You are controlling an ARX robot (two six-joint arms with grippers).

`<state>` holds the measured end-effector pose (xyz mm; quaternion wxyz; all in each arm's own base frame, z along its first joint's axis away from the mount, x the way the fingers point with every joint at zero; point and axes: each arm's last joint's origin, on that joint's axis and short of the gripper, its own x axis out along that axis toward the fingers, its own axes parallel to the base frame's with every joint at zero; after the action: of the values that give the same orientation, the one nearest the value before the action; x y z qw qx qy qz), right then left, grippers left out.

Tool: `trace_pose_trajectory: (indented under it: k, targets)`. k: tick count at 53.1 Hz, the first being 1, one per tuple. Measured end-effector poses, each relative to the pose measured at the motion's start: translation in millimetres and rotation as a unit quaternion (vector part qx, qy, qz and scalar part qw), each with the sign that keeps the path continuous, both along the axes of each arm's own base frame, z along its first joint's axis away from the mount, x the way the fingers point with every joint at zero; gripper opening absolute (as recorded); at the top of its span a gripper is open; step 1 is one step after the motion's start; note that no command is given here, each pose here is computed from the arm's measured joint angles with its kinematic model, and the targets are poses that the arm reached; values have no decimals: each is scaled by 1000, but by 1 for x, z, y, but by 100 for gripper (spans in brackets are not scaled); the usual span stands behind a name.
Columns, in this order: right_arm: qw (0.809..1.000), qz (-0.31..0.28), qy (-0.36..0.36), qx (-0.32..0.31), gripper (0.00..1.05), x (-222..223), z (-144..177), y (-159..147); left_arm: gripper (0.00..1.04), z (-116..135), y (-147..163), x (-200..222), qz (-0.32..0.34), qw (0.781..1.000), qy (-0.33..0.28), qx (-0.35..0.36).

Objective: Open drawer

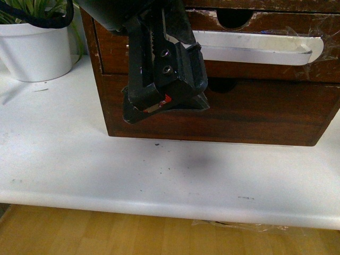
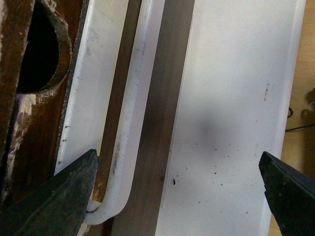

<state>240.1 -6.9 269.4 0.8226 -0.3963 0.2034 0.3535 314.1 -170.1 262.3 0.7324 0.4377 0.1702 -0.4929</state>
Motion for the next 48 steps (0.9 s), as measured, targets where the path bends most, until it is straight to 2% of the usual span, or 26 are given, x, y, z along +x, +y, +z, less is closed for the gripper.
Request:
trace_pose_trajectory:
  k: [16,33,48]
  targets:
    - [1000,19,-4,-3,96,2,1,7,98,-5,-1,2,-8,1000,11,21]
    - [998,65,-1,-9,96,21,-10,59,98,-5,-1,3,-12,1000,7,21]
    - [997,75,-1,-3,96,36,-15,82,98,-5,1,4,-9,1000,4,22]
